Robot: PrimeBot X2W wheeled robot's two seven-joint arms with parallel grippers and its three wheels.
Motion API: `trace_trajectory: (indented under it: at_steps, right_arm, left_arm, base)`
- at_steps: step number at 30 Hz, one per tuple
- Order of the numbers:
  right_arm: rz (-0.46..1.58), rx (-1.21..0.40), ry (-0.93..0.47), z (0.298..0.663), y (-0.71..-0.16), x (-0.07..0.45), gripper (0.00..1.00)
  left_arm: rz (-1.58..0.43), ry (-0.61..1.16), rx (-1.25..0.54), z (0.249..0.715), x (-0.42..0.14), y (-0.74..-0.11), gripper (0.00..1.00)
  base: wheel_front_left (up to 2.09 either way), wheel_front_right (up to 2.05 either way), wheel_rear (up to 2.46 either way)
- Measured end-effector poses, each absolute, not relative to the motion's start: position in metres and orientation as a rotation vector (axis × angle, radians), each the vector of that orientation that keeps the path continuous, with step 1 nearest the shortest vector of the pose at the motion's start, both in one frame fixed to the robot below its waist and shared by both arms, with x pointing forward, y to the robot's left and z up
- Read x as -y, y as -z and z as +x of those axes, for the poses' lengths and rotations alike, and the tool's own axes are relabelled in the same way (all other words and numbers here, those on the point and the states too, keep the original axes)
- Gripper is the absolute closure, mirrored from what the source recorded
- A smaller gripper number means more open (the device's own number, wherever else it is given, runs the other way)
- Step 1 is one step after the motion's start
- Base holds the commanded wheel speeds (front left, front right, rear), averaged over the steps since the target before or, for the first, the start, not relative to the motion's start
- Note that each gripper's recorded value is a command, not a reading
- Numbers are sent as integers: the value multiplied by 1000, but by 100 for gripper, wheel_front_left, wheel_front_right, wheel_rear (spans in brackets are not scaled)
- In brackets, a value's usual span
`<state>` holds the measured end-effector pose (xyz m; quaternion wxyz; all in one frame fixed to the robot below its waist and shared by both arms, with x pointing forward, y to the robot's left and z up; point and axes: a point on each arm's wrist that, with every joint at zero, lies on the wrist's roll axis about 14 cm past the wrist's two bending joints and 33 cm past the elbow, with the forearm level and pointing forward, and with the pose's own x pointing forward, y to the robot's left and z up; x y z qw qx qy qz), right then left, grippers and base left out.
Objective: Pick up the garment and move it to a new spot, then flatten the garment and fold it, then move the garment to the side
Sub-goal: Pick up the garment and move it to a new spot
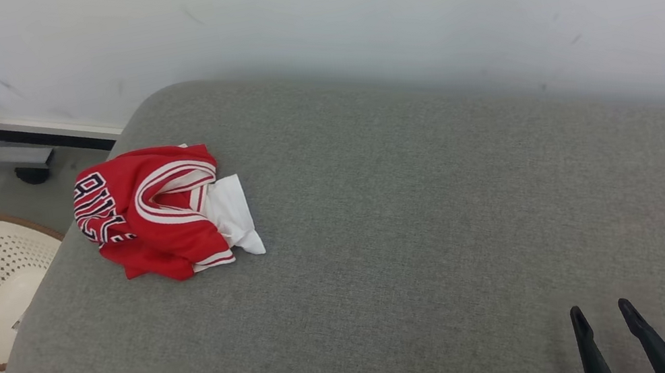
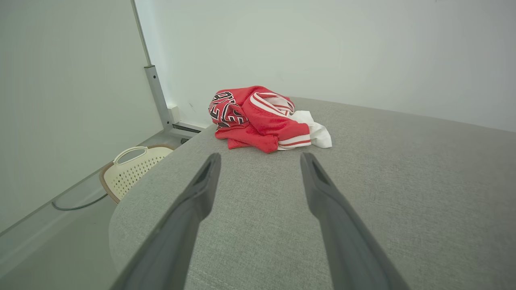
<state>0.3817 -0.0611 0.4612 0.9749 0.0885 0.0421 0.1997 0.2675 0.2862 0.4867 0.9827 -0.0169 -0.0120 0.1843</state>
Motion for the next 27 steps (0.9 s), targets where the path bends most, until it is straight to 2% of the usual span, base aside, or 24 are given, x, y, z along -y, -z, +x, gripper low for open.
trace_trajectory:
  at_steps: [13, 27]
  right_arm:
    - [176, -78, -501, 382, -467, 28, 0]
    - [175, -83, -510, 380, -466, 26, 0]
  left_arm:
    - [-39, -502, 33, 230, -314, -487, 0]
    - [-47, -539, 25, 221, -322, -484, 0]
  base:
    - [0, 0, 0]
    - [0, 0, 0]
